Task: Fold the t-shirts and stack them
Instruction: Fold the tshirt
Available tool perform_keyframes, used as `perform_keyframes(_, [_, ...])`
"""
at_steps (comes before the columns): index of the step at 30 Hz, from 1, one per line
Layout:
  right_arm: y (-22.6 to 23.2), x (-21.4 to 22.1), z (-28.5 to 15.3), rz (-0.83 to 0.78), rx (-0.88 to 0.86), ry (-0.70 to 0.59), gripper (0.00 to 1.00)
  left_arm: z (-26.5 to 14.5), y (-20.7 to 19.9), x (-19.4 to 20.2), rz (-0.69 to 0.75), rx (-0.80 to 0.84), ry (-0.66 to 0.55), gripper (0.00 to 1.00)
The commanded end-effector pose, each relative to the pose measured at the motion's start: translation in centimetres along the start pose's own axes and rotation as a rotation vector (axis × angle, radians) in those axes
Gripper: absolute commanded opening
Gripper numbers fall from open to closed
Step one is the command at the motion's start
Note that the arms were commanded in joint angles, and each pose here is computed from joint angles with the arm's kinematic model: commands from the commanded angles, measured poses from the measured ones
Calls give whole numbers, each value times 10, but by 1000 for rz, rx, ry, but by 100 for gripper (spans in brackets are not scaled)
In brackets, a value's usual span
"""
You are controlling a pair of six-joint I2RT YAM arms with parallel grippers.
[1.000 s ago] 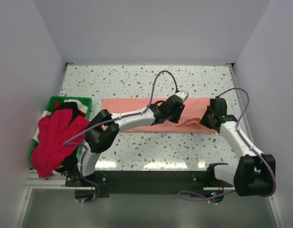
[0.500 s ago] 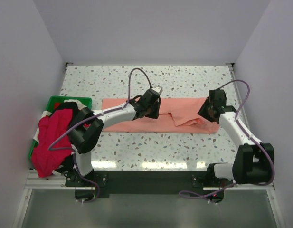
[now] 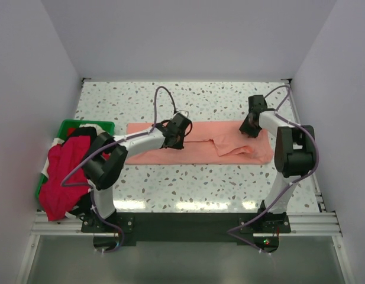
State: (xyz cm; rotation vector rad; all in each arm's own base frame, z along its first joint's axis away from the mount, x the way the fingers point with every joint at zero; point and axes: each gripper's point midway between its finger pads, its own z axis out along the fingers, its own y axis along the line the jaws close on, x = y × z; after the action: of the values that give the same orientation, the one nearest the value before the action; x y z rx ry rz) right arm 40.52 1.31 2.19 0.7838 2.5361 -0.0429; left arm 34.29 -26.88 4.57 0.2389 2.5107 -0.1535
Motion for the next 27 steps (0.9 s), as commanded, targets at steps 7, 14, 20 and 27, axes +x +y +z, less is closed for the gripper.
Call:
perform_keyframes(7, [27,-37,28,-28,-2,-16,40,10,15,38,24,-37,86,23])
perform_keyframes(14, [62,-69,55,-122,-41,-21,41,1,-21,63,-14,111,146,20])
perform_keyframes(20, [112,-84,76,-292,-114,-50,42,-10,-87,94,-81,281,182,20])
perform_keyframes(27, [196,-88,68,-572,-218,-150,49,-23,-183,94,-169,604,204,22])
